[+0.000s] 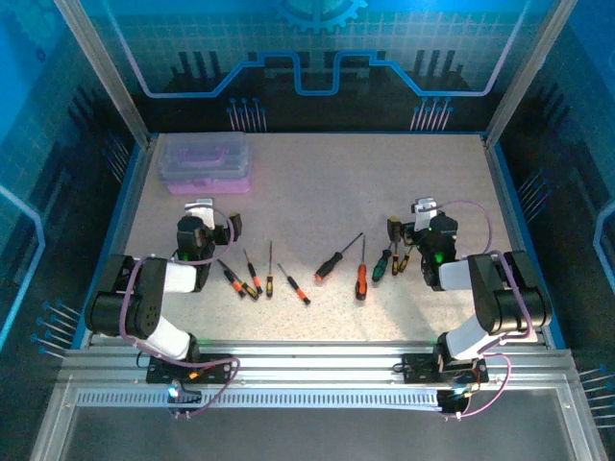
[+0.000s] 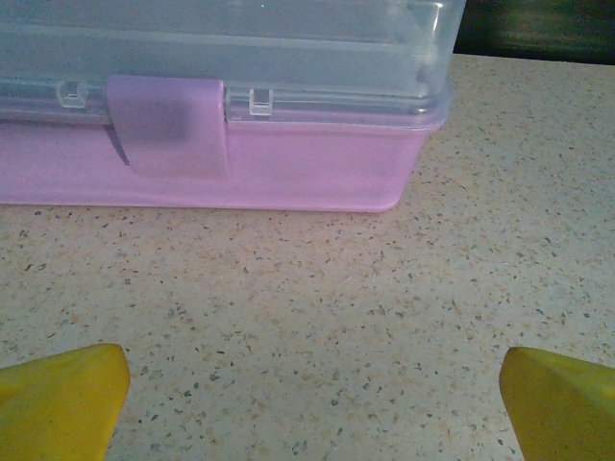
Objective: Pack the tool kit
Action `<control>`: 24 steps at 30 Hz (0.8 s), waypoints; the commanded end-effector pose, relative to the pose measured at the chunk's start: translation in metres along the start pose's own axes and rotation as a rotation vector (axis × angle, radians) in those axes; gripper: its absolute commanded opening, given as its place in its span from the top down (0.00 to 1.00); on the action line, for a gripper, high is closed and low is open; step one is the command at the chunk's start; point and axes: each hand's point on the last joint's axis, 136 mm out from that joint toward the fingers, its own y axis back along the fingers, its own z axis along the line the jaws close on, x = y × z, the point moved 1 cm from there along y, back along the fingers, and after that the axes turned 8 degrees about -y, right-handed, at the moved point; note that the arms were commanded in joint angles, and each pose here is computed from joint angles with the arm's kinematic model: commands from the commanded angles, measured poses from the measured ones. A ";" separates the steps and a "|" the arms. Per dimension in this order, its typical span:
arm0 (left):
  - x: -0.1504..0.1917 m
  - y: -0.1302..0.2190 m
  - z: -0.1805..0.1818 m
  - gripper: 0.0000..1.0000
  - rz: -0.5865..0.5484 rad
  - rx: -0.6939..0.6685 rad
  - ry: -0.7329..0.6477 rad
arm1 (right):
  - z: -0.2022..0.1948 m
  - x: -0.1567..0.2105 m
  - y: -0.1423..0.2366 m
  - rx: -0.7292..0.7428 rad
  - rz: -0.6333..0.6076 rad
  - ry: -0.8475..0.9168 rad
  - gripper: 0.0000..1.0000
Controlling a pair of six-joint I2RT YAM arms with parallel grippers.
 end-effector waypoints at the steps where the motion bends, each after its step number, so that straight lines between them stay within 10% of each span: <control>1: -0.009 -0.003 -0.001 0.01 -0.021 0.018 -0.014 | -0.005 -0.017 0.002 0.020 -0.055 -0.010 0.00; 24: -0.009 -0.003 -0.001 0.01 -0.020 0.019 -0.015 | -0.005 -0.017 0.002 0.018 -0.055 -0.008 0.00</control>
